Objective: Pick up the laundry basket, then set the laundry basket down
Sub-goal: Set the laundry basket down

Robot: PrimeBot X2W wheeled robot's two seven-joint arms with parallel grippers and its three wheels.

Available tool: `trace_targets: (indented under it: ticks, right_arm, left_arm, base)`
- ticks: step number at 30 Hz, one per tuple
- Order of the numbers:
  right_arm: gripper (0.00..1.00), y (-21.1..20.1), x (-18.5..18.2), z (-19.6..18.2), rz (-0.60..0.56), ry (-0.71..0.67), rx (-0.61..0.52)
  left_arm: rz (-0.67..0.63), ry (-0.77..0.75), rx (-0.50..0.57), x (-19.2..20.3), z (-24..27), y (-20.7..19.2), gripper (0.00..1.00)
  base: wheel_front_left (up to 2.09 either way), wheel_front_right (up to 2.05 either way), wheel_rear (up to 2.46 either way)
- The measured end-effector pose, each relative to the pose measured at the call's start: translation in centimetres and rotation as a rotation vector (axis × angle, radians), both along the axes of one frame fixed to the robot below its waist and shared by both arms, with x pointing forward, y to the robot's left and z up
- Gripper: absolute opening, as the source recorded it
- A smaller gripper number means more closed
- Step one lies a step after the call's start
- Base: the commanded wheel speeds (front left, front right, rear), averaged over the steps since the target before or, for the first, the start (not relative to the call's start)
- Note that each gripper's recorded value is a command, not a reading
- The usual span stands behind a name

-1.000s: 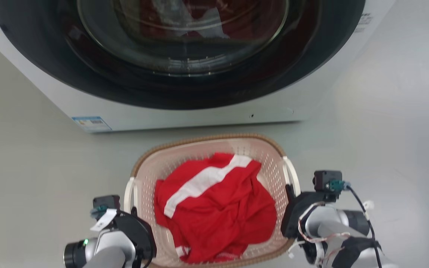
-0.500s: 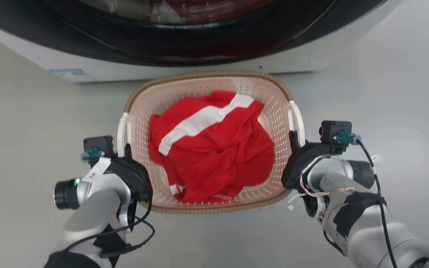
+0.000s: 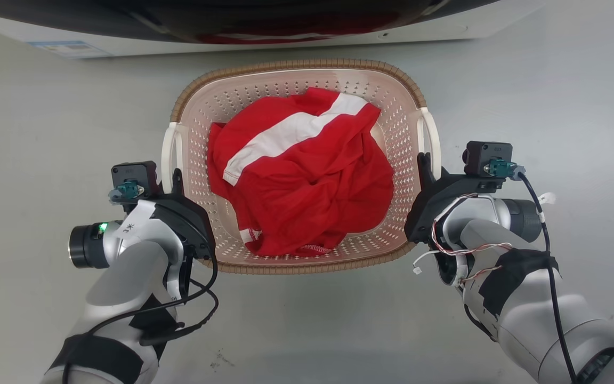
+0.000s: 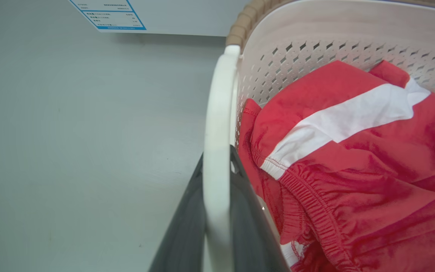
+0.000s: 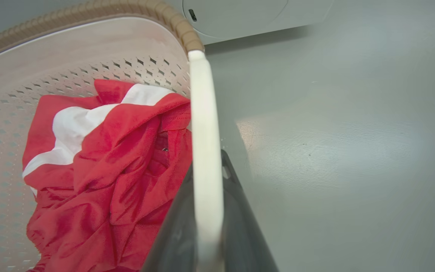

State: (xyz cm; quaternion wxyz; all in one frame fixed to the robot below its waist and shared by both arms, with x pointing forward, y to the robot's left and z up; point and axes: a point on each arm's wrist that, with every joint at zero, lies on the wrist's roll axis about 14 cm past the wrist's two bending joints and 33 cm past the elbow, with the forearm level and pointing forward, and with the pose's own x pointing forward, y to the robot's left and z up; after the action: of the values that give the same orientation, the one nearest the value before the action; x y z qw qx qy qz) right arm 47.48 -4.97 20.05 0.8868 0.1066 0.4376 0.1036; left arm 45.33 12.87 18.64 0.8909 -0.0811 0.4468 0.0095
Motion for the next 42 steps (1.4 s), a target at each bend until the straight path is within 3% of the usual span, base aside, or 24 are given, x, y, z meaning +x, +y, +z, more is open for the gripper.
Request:
trace_targets:
  ticks: [25, 26, 27, 28, 30, 31, 33, 35, 42]
  right_arm:
    - [0.00, 0.4, 0.8, -2.4, 0.008, 0.012, 0.006]
    - [0.16, 0.5, 0.8, -2.3, 0.009, 0.011, 0.006]
    - [0.30, 0.5, 0.8, -2.3, 0.010, 0.010, 0.005]
    - [0.38, 0.4, 0.8, -2.2, 0.011, 0.009, 0.005]
    - [0.52, 0.5, 0.9, -2.0, 0.013, 0.003, 0.004]
    - [0.68, 0.5, 1.0, -1.8, 0.013, -0.001, 0.005]
    - [0.95, 0.6, 1.1, -1.5, 0.013, -0.012, 0.006]
    - [1.00, 0.6, 1.2, -1.3, 0.014, -0.017, 0.005]
    - [1.00, 0.1, 1.5, -0.4, 0.004, -0.032, -0.006]
  left_arm:
    - [-0.011, 0.006, 0.028, 1.1, -2.3, 0.5, 0.00]
    - [-0.010, 0.003, 0.030, 1.1, -2.2, 0.6, 0.08]
    - [-0.009, 0.004, 0.031, 1.1, -2.2, 0.6, 0.27]
    - [-0.008, 0.003, 0.032, 1.1, -2.1, 0.6, 0.37]
    - [-0.006, 0.001, 0.034, 1.1, -2.0, 0.7, 0.42]
    - [-0.004, 0.000, 0.036, 1.2, -1.8, 0.8, 0.47]
    - [-0.003, -0.008, 0.036, 1.3, -1.6, 0.8, 0.92]
    - [-0.002, -0.012, 0.034, 1.4, -1.4, 0.7, 1.00]
    - [0.002, -0.026, 0.035, 1.4, -0.5, 0.7, 1.00]
  base:
    - [0.00, 0.00, 0.00]
    - [0.00, 0.00, 0.00]
    - [0.00, 0.00, 0.00]
    - [0.00, 0.00, 0.00]
    - [0.00, 0.00, 0.00]
    - [0.00, 0.00, 0.00]
    - [0.00, 0.00, 0.00]
    - [0.00, 0.00, 0.00]
    - [0.00, 0.00, 0.00]
